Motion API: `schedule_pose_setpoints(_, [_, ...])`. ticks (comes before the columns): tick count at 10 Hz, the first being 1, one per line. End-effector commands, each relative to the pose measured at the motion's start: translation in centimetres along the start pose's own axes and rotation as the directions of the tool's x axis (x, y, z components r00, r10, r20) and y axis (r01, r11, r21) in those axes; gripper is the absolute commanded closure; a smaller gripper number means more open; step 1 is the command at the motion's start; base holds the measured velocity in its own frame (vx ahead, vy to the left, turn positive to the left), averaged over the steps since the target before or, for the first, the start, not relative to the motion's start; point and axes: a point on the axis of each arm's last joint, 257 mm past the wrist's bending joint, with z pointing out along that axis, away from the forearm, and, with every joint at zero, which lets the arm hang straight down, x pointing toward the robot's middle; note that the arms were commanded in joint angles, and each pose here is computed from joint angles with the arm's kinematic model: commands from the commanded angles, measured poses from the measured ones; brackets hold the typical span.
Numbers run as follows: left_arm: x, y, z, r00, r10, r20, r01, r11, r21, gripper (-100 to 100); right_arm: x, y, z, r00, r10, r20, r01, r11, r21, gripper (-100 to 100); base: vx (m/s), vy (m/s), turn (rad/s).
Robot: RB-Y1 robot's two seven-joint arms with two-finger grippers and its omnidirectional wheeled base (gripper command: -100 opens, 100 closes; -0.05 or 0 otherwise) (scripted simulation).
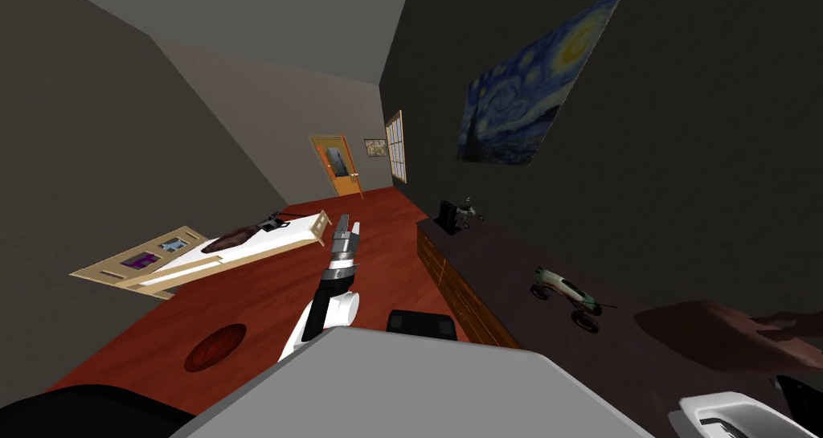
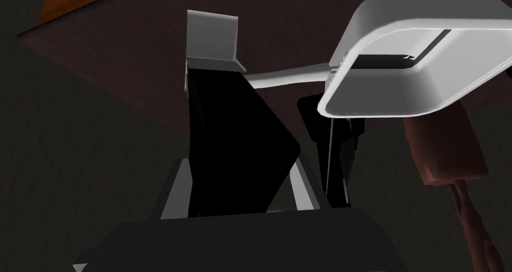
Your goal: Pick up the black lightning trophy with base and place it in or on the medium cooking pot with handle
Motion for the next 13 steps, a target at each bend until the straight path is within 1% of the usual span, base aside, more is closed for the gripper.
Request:
schedule_pose_setpoints(1, [0.0,0.0,0.0,1.0,0.0,0.0,0.0,1.0,0.0,0,-1.3,1.0,-0.2,1.0,-0.013,0.01,0.013,1.0,-0.018,100,0.025,-0.048,0.143])
schedule_pose_setpoints(2, [0.0,0.0,0.0,1.0,0.0,0.0,0.0,1.0,0.0,0,-3.9,2.3,-0.5,0.999,-0.041,0.03,0.042,0.998,-0.04,100,0.014,-0.062,0.198])
schedule_pose_setpoints(3, [0.0,0.0,0.0,1.0,0.0,0.0,0.0,1.0,0.0,0,-3.9,2.3,-0.5,0.999,-0.041,0.03,0.042,0.998,-0.04,100,0.014,-0.064,0.168])
schedule_pose_setpoints(4, [0.0,0.0,0.0,1.0,0.0,0.0,0.0,1.0,0.0,0,-6.3,3.7,-0.8,0.996,-0.07,0.049,0.073,0.995,-0.063,100,0.027,-0.073,0.217])
schedule_pose_setpoints(5, [0.0,0.0,0.0,1.0,0.0,0.0,0.0,1.0,0.0,0,-7.4,4.4,-1.0,0.995,-0.084,0.058,0.088,0.993,-0.075,100,0.021,-0.083,0.227])
schedule_pose_setpoints(7, [0.0,0.0,0.0,1.0,0.0,0.0,0.0,1.0,0.0,0,-7.4,4.4,-1.0,0.995,-0.084,0.058,0.088,0.993,-0.075,100,0.01,-0.046,0.047])
schedule_pose_setpoints(8, [0.0,0.0,0.0,1.0,0.0,0.0,0.0,1.0,0.0,0,-9.3,5.8,-1.2,0.991,-0.109,0.074,0.116,0.989,-0.096,100,-0.001,-0.033,0.136])
schedule_pose_setpoints(9, [0.0,0.0,0.0,1.0,0.0,0.0,0.0,1.0,0.0,0,-10.1,6.4,-1.3,0.99,-0.12,0.08,0.128,0.986,-0.105,100,-0.015,-0.063,0.206])
schedule_pose_setpoints(10, [0.0,0.0,0.0,1.0,0.0,0.0,0.0,1.0,0.0,0,-10.7,6.9,-1.4,0.988,-0.129,0.085,0.138,0.984,-0.112,100,-0.01,-0.059,0.185])
schedule_pose_setpoints(11, [0.0,0.0,0.0,1.0,0.0,0.0,0.0,1.0,0.0,0,-10.4,6.5,-1.7,0.989,-0.123,0.081,0.132,0.986,-0.105,100,-0.001,-0.03,0.061])
schedule_pose_setpoints(12, [0.0,0.0,0.0,1.0,0.0,0.0,0.0,1.0,0.0,0,-10.6,6.8,-1.7,0.989,-0.124,0.084,0.133,0.985,-0.11,-100,0.003,-0.009,0.003])
schedule_pose_setpoints(13, [0.0,0.0,0.0,1.0,0.0,0.0,0.0,1.0,0.0,0,-10.6,6.8,-1.6,0.989,-0.124,0.084,0.133,0.985,-0.11,-100,0.0,0.0,0.0])
